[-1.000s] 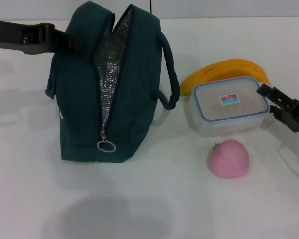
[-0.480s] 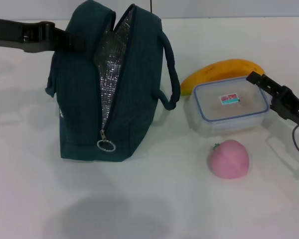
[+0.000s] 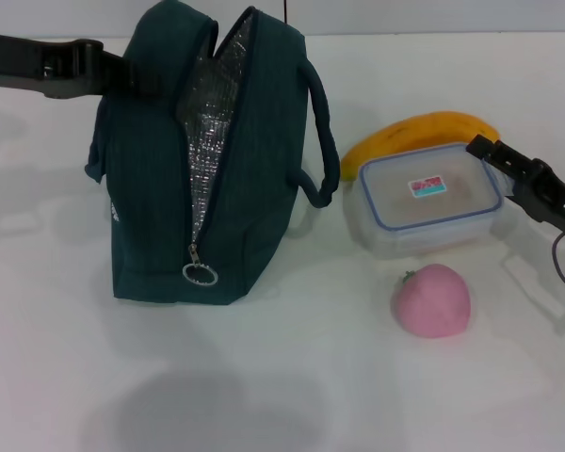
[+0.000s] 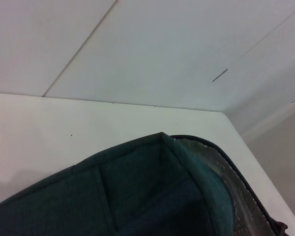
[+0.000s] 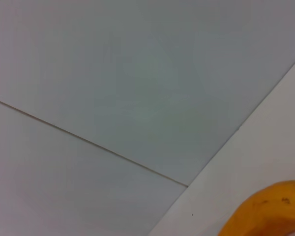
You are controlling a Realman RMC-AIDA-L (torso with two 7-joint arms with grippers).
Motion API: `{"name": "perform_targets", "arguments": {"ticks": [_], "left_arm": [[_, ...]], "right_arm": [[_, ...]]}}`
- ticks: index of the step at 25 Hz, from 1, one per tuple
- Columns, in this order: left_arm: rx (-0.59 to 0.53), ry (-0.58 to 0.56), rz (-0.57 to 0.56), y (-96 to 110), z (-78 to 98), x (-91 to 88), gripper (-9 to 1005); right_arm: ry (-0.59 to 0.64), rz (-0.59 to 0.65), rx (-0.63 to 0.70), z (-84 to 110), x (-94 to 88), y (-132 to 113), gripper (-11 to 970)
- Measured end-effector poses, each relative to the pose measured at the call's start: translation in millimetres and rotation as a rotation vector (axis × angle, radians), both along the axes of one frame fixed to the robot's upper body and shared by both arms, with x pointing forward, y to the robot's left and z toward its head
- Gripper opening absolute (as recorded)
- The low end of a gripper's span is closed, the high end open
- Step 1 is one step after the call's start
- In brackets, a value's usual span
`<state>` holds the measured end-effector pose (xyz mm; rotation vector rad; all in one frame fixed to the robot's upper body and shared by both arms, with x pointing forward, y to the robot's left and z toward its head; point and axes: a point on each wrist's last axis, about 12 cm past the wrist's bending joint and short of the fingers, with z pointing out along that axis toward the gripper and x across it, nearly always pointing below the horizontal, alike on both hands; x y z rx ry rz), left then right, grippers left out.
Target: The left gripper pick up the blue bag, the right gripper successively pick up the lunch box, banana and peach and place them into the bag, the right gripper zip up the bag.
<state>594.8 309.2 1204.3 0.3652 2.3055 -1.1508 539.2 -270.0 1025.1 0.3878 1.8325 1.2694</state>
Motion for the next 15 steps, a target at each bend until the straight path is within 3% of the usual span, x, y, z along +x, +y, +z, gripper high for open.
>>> {"name": "perform_targets", "arguments": {"ticks": [15], "left_arm": [[0.004, -0.005, -0.001, 1.0, 0.3, -0.1, 39]], "right_arm": [[-0.005, -0.005, 0.021, 0.1, -3.3, -1.0, 230]]}}
